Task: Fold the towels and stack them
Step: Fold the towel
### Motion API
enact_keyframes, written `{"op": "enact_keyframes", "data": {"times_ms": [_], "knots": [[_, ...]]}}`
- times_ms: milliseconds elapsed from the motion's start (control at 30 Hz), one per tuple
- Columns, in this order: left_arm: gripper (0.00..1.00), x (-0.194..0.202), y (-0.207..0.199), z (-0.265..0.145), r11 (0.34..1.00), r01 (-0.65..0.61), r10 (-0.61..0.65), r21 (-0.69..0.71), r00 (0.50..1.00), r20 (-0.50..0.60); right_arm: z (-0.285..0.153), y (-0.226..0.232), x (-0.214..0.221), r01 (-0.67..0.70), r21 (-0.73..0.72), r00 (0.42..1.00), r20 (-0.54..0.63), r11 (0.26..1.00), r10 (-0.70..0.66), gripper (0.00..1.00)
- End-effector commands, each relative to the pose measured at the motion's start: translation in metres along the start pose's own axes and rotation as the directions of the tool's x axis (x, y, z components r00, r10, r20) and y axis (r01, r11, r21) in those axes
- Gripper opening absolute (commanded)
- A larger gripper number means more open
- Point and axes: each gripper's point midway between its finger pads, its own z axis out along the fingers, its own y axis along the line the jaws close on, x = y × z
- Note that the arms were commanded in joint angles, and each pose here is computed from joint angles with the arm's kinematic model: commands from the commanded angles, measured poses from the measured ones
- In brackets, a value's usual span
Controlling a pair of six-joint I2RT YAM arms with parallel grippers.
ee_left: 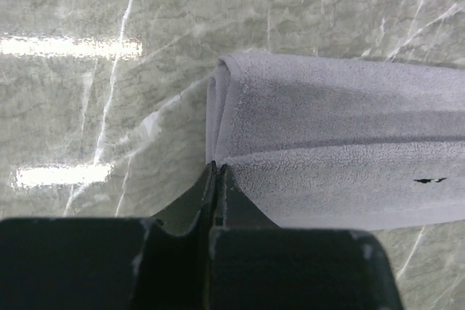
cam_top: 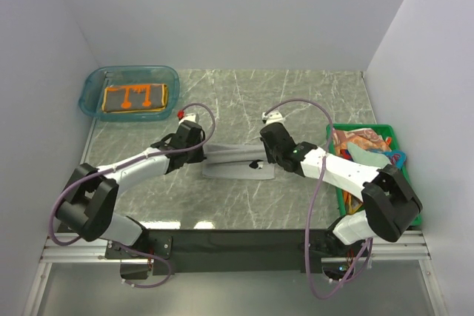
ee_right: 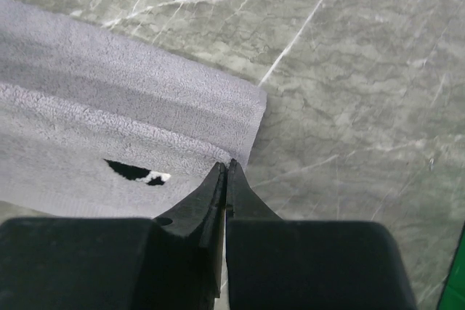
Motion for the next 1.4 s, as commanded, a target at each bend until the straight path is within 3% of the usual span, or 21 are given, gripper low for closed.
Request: {"op": "enact_keyframes", "data": {"times_ms": [0, 433, 533, 633, 667, 700, 733, 767, 800, 900, 1000, 1133, 1233, 1367], "knots": [[0.01, -0.004, 0.031, -0.01, 0.991, -0.003, 0.006, -0.13, 1.0, 0.029, -0.011, -0.033, 0.007, -0.019, 0.154, 0.998, -0.052, 0.988, 0.027, 0.0], [0.01, 0.026, 0.033, -0.007, 0.992, 0.025, -0.03, -0.123, 0.999, -0.041, -0.006, -0.026, 0.046, -0.026, 0.143, 0.979, -0.198, 0.989, 0.054, 0.05], [0.06, 0.03, 0.034, -0.007, 0.991, 0.037, -0.043, -0.127, 0.998, -0.045, -0.005, -0.024, 0.056, -0.017, 0.142, 0.97, -0.238, 0.99, 0.05, 0.17], [0.16, 0.031, 0.033, -0.011, 0.991, 0.031, -0.037, -0.131, 0.998, -0.043, -0.007, -0.017, 0.06, -0.032, 0.102, 0.967, -0.25, 0.994, 0.057, 0.25], [0.25, 0.03, 0.033, -0.014, 0.991, 0.036, -0.041, -0.13, 0.998, -0.037, -0.011, -0.015, 0.057, -0.041, 0.087, 0.969, -0.24, 0.995, 0.061, 0.26], [0.31, 0.03, 0.032, -0.017, 0.991, 0.035, -0.04, -0.129, 0.999, -0.036, -0.014, -0.011, 0.056, -0.041, 0.073, 0.97, -0.235, 0.996, 0.058, 0.35], [0.37, 0.029, 0.031, -0.02, 0.991, 0.038, -0.042, -0.126, 0.999, -0.031, -0.018, -0.011, 0.055, -0.044, 0.071, 0.97, -0.235, 0.997, 0.06, 0.36], [0.51, 0.024, 0.027, -0.026, 0.993, 0.045, -0.047, -0.109, 0.999, -0.012, -0.025, -0.009, 0.048, -0.061, 0.053, 0.975, -0.21, 0.997, 0.071, 0.38], [0.57, 0.024, 0.022, -0.031, 0.995, 0.043, -0.044, -0.095, 0.999, -0.007, -0.029, -0.007, 0.045, -0.069, 0.038, 0.977, -0.198, 0.997, 0.075, 0.41], [0.66, 0.013, 0.006, -0.047, 0.997, 0.061, -0.059, -0.041, 0.998, 0.032, -0.044, 0.002, 0.021, -0.118, -0.04, 0.985, -0.128, 0.992, 0.112, 0.45], [0.68, -0.004, -0.01, -0.063, 0.996, 0.087, -0.088, 0.024, 0.994, 0.069, -0.054, 0.012, -0.011, -0.172, -0.105, 0.985, -0.044, 0.979, 0.169, 0.45], [0.61, -0.022, -0.026, -0.071, 0.992, 0.106, -0.112, 0.066, 0.99, 0.089, -0.058, 0.04, -0.047, -0.244, -0.241, 0.967, 0.014, 0.939, 0.255, 0.43], [0.49, -0.023, -0.037, -0.064, 0.99, 0.111, -0.117, 0.09, 0.991, 0.071, -0.052, 0.062, -0.054, -0.296, -0.331, 0.95, 0.0, 0.896, 0.313, 0.39], [0.32, -0.009, -0.041, -0.037, 0.99, 0.115, -0.117, 0.082, 0.993, 0.023, -0.03, 0.073, -0.027, -0.381, -0.339, 0.922, -0.067, 0.86, 0.382, 0.31]]}}
